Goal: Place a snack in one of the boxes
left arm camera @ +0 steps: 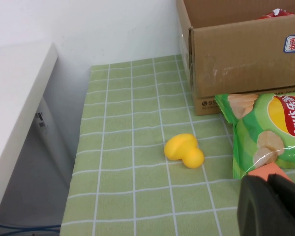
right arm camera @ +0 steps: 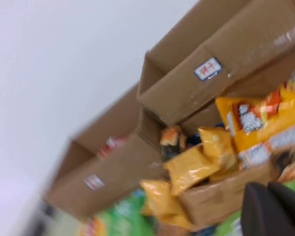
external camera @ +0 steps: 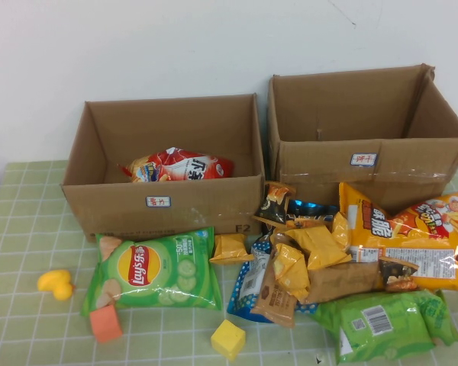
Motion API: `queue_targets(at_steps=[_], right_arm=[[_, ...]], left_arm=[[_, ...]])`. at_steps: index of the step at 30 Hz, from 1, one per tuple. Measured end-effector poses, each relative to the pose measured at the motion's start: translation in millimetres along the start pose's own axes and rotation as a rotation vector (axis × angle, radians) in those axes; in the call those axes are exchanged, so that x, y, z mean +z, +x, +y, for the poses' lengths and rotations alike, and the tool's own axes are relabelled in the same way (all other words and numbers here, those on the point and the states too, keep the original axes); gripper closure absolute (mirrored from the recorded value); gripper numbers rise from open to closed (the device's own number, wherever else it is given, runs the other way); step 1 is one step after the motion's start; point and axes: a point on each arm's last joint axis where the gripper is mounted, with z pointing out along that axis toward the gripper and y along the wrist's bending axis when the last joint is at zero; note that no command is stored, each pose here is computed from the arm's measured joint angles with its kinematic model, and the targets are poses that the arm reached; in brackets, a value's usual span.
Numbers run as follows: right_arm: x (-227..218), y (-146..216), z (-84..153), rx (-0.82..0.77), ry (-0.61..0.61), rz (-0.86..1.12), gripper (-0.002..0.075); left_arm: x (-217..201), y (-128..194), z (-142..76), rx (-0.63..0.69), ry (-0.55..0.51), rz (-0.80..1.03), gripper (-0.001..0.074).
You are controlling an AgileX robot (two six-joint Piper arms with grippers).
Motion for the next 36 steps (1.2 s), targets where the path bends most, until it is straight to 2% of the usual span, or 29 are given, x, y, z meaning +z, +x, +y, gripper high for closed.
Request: queue_targets(at_steps=[3,7,12,17,20,25,31,36], right_arm=[[-5,-8,16,-0.295,-0.051,0.011,0.0728],[-24,-44,70,-0.593,-0.14,-0.035,0.0728],[-16,-88,113,-0.84,-0.068,0.131,0.0728],[15,-122,132,-0.961,0.017,0.416,0.0728],[40,-134,133,-0.99,0.031,0.599,0.0728],[91,-141,124,-0.901,0.025,0.803,0.0728],[138,-126,96,-0.819,0.066,1.002,0.0728],[174,-108,94,-0.851,0.133,1.11,0.0728]], left_arm=[[0,0,0,0.0,0.0,0.0,0.0737],[0,0,0,0.0,0.0,0.0,0.0737],[0,0,0,0.0,0.0,0.0,0.0737],[0,0,0,0.0,0.0,0.0,0.0737],[0,0,0,-0.002,0.0,0.0,0.0737],[0,0,0,-0.002,0.0,0.0,0.0737],[0,0,0,-0.002,0.0,0.0,0.0737],[0,0,0,-0.002,0.0,0.0,0.0737]])
